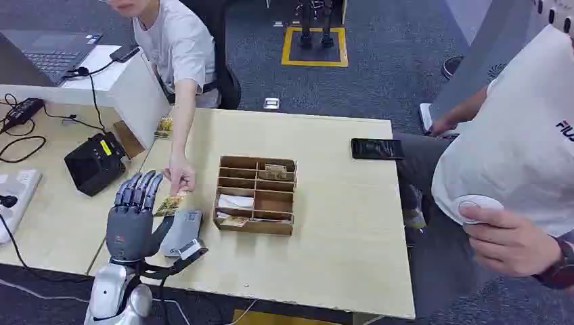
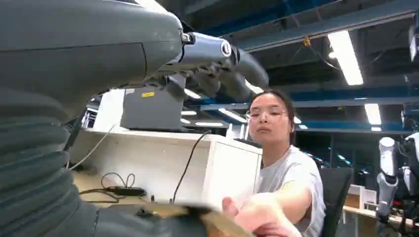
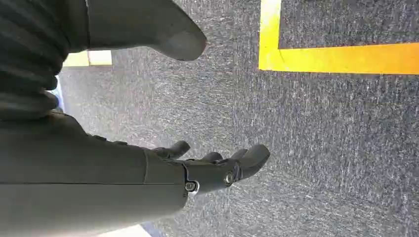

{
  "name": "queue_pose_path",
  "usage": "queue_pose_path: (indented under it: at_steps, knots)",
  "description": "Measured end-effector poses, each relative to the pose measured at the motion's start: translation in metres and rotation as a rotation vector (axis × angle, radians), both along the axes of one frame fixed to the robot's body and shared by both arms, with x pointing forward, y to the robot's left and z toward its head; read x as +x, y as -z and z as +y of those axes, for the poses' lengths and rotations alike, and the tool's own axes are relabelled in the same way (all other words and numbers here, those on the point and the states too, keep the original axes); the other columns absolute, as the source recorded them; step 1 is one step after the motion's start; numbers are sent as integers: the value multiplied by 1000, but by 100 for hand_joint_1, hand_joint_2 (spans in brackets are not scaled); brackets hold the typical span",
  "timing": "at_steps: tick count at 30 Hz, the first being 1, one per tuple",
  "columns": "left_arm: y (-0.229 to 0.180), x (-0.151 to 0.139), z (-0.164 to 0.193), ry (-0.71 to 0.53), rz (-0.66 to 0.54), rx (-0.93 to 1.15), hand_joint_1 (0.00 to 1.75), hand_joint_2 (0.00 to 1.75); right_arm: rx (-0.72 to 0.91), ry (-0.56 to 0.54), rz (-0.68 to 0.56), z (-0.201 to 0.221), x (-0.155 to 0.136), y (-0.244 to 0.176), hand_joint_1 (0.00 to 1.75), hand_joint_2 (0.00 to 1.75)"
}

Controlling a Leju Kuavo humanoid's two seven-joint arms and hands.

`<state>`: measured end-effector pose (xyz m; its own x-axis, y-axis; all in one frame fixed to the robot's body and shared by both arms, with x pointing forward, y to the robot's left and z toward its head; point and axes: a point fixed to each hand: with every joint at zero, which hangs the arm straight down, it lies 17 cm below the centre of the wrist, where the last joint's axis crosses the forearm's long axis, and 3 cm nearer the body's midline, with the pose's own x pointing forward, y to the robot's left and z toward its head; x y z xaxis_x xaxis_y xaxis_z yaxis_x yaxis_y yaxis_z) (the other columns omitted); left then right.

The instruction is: Pass the card to the sensor for recognition and then transmit it.

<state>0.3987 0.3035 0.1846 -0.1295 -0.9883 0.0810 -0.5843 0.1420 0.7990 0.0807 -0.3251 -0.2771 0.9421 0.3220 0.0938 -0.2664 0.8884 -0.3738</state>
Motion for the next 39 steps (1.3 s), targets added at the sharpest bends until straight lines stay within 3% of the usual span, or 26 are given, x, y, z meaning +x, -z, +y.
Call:
queue_pose_path:
  at_steps: [11,17,24,29,34,39]
  knots:
    - [0,1,-3,5,0,-7,150,175,0,0,0,0,0,0,0,175]
    - [-1,2,-9,15,0,-33,175,175,-1,-1,-1,0,0,0,0,175]
    - [-2,1,-10,49,-1,-90,175,175,-18,-12,-6,-3,2,-1,0,175]
    - [-7,0,-14,141,10,-219,175,175,-19,-12,-6,-3,2,-1,0,175]
    - [-4,9,-24,242,102,-453,175,175,-16,-2,-5,-2,1,-1,0,175]
    - [-10,10,-29,278,109,-543,175,175,-17,4,-3,-2,0,-1,0,175]
